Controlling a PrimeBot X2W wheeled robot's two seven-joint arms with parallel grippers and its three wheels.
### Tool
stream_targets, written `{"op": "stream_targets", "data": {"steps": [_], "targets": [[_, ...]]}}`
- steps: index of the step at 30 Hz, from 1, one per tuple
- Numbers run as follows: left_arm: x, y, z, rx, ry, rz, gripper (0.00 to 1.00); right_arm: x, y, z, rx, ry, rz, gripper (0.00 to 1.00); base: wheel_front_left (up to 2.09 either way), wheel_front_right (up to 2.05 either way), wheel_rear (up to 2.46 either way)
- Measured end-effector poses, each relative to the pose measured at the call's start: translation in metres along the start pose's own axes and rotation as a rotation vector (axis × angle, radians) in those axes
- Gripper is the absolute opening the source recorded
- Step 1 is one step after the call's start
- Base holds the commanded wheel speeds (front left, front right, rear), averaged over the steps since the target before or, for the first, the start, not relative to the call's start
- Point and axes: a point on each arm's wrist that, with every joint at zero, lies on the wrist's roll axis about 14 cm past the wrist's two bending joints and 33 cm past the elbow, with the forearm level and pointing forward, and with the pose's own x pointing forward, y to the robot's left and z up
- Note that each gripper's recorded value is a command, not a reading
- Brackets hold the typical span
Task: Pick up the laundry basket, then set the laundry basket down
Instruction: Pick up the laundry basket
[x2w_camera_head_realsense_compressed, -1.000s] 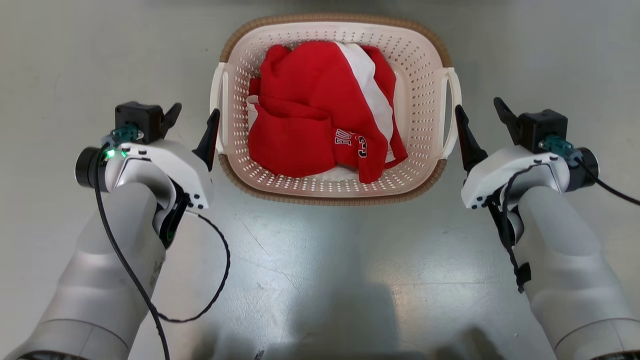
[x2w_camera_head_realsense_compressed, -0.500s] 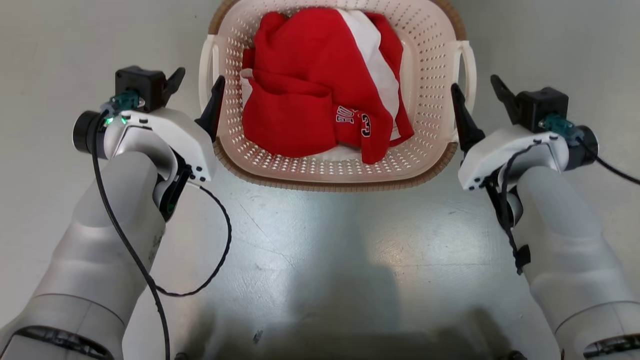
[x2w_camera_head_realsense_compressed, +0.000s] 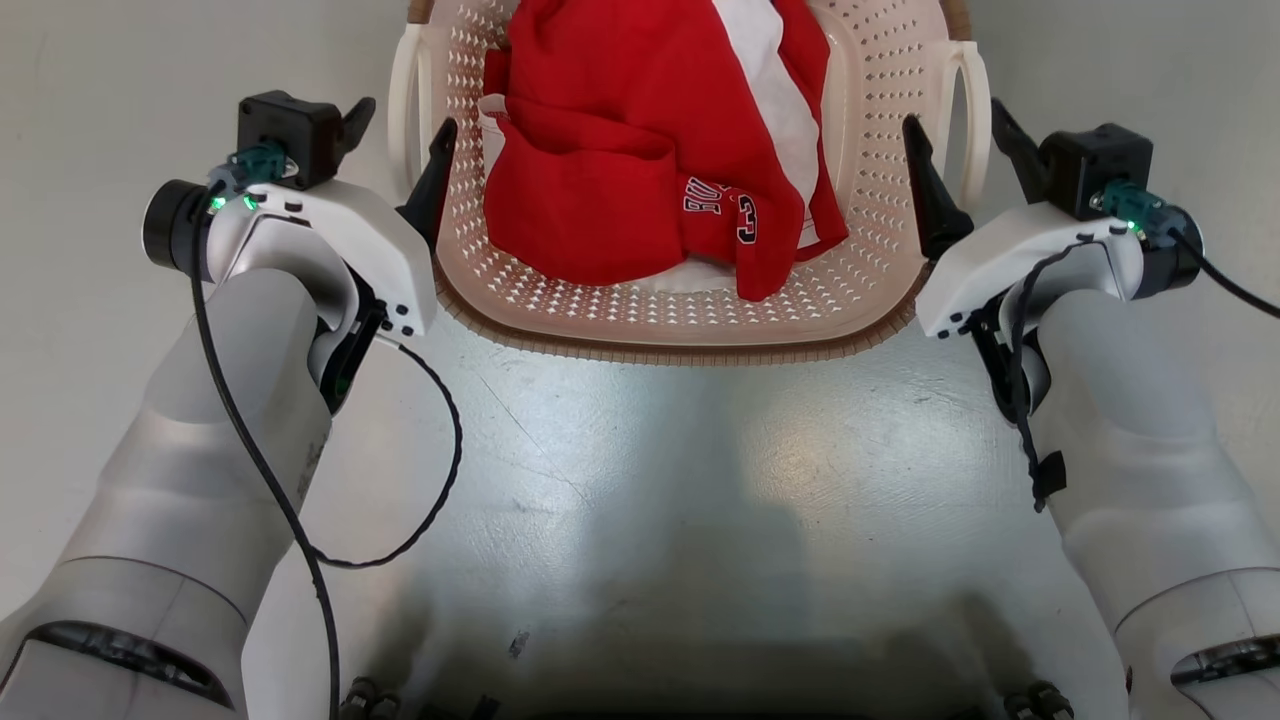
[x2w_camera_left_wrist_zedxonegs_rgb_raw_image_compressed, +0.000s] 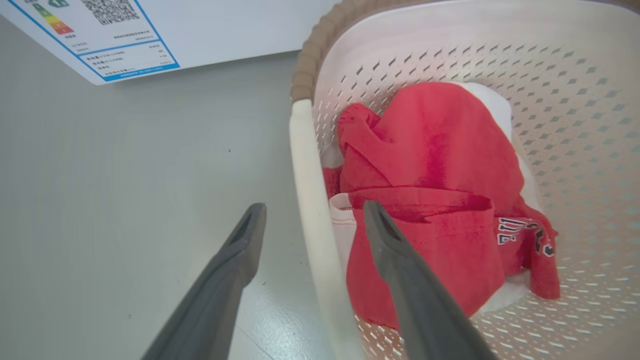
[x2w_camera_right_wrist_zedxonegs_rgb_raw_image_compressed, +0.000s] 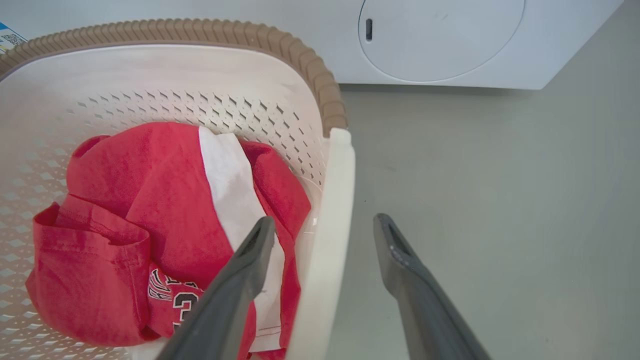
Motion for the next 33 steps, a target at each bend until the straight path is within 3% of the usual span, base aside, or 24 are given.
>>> {"op": "stream_targets", "data": {"steps": [10,33], "targets": [[0.009,-0.003,-0.005,0.043,0.029,-0.019,1.00,0.000,0.001,-0.016,0.032,0.039,0.005,1.00,0.00,0.00,0.00],[0.018,-0.008,-0.009,0.078,0.058,-0.040,1.00,0.003,0.002,-0.006,0.050,0.021,0.016,1.00,0.00,0.00,0.00]]}}
